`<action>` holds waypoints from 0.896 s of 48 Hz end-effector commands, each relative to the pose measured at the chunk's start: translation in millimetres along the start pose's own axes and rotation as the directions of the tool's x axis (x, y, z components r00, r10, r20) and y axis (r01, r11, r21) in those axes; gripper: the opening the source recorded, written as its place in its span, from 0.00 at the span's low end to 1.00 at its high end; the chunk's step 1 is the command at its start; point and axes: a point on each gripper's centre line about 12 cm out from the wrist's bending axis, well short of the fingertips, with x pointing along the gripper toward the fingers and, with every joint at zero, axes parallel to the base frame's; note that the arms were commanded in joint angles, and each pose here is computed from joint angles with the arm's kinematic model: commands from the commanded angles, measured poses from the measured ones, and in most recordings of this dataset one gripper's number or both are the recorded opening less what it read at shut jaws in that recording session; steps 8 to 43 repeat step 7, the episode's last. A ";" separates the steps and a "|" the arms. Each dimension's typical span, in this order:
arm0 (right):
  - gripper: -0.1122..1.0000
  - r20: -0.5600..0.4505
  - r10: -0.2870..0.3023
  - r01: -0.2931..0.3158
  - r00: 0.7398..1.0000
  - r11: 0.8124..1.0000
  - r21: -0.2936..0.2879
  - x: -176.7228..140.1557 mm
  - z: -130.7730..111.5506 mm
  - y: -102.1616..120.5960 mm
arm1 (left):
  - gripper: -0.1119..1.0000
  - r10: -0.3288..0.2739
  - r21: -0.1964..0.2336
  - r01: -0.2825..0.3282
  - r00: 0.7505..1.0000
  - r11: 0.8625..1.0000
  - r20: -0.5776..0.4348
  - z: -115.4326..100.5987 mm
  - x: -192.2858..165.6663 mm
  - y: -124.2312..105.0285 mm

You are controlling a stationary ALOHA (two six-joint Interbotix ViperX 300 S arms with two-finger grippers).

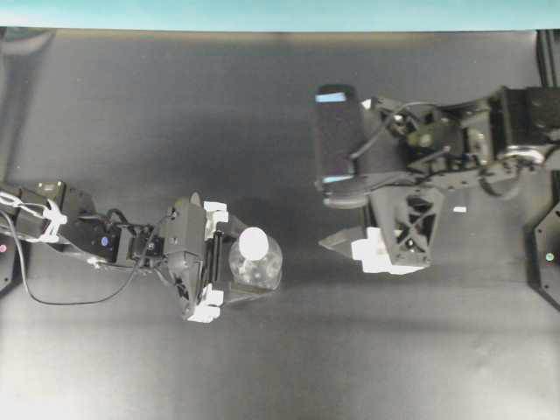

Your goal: Open the bottle cap by holding the bottle with the left arm and twisting the cap with the right arm.

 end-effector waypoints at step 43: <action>0.84 0.122 -0.022 0.014 0.992 0.998 0.060 -22.0 -1.8 -4.3 | 0.84 0.013 -0.014 -0.015 0.996 1.000 -0.091 -21.4 1.9 2.9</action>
